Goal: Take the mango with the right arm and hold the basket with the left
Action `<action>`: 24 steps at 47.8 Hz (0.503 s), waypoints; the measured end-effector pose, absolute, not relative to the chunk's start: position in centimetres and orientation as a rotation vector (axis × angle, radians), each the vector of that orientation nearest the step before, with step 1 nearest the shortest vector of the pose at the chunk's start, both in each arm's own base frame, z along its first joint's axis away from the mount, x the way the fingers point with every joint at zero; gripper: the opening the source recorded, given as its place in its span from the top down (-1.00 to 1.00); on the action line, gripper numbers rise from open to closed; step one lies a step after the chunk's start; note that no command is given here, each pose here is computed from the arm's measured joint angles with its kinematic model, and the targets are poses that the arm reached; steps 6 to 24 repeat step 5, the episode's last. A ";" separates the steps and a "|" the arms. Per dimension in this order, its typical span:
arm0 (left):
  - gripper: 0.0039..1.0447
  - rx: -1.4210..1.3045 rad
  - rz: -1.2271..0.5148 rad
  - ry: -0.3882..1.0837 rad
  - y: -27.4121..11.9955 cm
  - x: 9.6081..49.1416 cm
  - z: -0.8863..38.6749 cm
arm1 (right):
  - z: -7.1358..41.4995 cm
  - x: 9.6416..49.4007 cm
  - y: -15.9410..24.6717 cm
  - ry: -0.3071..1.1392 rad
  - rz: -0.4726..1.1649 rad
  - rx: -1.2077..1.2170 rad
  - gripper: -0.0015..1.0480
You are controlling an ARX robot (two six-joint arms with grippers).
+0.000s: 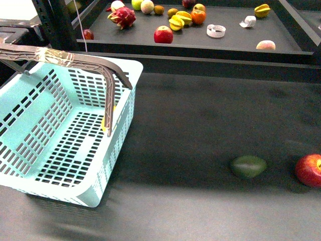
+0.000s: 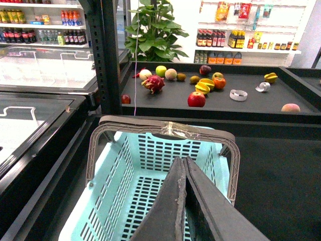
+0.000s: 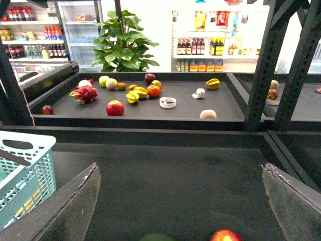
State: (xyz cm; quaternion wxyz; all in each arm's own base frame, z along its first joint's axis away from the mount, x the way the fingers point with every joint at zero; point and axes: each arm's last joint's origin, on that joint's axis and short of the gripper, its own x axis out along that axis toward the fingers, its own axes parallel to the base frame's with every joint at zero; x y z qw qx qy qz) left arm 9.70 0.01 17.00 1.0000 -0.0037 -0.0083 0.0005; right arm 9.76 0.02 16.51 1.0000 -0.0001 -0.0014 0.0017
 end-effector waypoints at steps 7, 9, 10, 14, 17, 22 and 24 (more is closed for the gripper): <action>0.93 -0.008 0.001 -0.016 0.0 9.7 17.0 | 16.5 9.8 0.0 -0.003 0.003 0.000 -0.84; 0.93 -0.008 0.001 -0.016 0.0 9.7 17.0 | 16.5 9.8 0.0 -0.003 0.003 0.000 -0.84; 0.93 -0.008 0.001 -0.016 0.0 9.7 17.0 | 16.5 9.8 0.0 -0.003 0.003 0.000 -0.84; 0.93 -0.008 0.001 -0.016 0.0 9.7 17.0 | 16.5 9.8 0.0 -0.003 0.003 0.000 -0.84; 0.93 -0.008 0.001 -0.016 0.0 9.7 17.0 | 16.5 9.8 0.0 -0.003 0.003 0.000 -0.84; 0.93 -0.008 0.001 -0.016 0.0 9.7 17.0 | 16.5 9.8 0.0 -0.003 0.003 0.000 -0.84; 0.93 -0.008 0.001 -0.016 0.0 9.7 17.0 | 16.5 9.8 0.0 -0.003 0.003 0.000 -0.84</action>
